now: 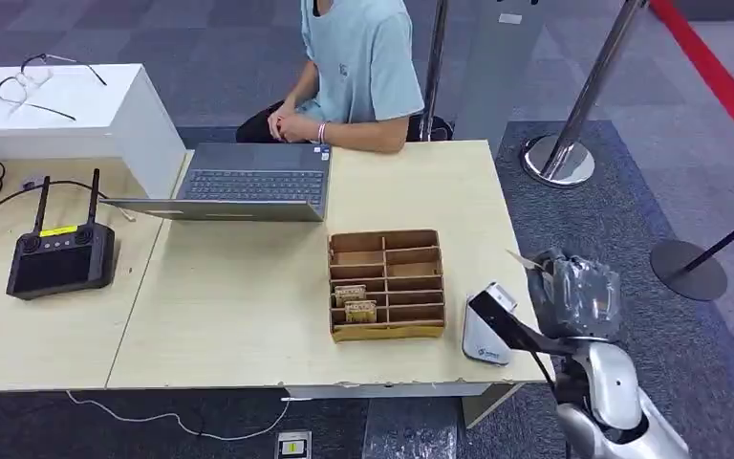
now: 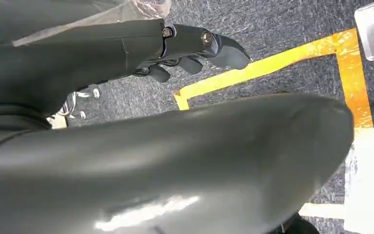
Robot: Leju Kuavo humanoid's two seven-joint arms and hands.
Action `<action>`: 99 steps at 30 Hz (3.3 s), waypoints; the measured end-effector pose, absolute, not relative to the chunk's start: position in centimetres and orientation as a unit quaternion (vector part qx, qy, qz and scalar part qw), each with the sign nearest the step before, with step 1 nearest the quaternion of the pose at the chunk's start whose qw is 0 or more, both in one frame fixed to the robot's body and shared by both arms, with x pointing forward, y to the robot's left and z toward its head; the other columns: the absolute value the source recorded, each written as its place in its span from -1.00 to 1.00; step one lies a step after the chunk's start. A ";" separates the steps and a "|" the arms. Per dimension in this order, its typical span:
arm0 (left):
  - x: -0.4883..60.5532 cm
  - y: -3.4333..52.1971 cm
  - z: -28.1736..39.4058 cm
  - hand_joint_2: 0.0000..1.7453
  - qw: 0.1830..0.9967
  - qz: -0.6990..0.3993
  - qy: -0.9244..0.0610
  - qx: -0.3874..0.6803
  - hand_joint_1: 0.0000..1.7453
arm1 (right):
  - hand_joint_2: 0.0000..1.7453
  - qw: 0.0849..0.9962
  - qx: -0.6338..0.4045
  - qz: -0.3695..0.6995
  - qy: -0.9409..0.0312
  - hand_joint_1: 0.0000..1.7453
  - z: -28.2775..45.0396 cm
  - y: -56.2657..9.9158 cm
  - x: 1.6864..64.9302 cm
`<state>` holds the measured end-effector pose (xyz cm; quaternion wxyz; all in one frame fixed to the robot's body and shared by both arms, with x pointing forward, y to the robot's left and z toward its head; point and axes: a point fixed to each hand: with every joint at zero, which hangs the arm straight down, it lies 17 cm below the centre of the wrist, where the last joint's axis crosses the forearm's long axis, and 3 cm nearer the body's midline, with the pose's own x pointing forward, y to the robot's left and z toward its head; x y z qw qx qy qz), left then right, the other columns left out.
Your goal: Pass the card to the sensor for recognition and then transmit it.
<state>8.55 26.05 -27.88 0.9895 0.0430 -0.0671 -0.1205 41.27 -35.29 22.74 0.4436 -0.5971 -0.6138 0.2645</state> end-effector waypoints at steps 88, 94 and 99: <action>8.6 26.1 -27.9 -1.00 0.992 -0.101 -0.060 0.051 -1.00 | 1.00 0.607 -0.497 0.258 -0.563 1.00 4.7 -34.8 39.5; 8.6 25.8 -27.9 -1.00 0.992 -0.101 -0.061 0.049 -1.00 | 1.00 0.601 -0.511 0.236 -0.567 1.00 6.4 -35.8 39.4; 8.7 25.7 -27.9 -1.00 0.992 -0.101 -0.065 0.049 -1.00 | 1.00 0.591 -0.517 0.221 -0.578 1.00 8.1 -36.1 39.5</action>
